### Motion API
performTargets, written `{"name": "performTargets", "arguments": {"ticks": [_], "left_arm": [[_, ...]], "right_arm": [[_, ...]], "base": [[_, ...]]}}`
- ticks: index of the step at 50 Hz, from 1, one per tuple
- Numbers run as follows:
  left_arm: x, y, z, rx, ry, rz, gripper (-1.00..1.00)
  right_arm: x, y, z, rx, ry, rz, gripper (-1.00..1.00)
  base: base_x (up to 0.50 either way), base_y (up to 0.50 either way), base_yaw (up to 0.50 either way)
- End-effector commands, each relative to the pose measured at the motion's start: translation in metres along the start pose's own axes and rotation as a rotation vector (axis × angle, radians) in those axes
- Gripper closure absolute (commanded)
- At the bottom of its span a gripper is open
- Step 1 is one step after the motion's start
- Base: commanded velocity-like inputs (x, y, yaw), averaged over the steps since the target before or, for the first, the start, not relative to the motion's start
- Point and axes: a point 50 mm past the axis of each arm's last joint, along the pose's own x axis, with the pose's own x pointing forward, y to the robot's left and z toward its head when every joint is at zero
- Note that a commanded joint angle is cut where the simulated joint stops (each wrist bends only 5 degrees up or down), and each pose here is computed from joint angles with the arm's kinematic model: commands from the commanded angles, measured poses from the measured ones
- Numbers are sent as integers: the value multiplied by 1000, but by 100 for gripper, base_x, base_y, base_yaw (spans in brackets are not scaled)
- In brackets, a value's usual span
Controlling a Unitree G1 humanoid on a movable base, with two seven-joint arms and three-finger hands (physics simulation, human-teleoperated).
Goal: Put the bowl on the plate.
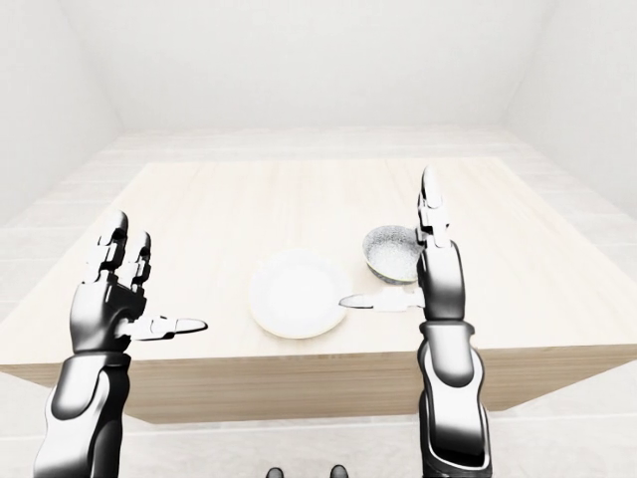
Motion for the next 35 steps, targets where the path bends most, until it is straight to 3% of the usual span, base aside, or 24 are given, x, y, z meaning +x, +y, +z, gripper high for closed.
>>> {"name": "performTargets", "arguments": {"ticks": [1, 11, 20, 35], "left_arm": [[2, 1, -1, 10, 5, 8, -100], [2, 3, -2, 17, 6, 7, -100], [4, 4, -2, 14, 7, 5, -100], [4, 3, -10, 41, 43, 0, -100]], "right_arm": [[18, -14, 18, -179, -92, -24, -100], [30, -15, 26, -360, -126, 15, -100], [33, -1, -10, -518, 23, 67, -100], [38, -9, -16, -637, 67, 61, -100]], "base": [[0, 0, 0], [0, 0, 0], [0, 0, 0], [0, 0, 0]]}}
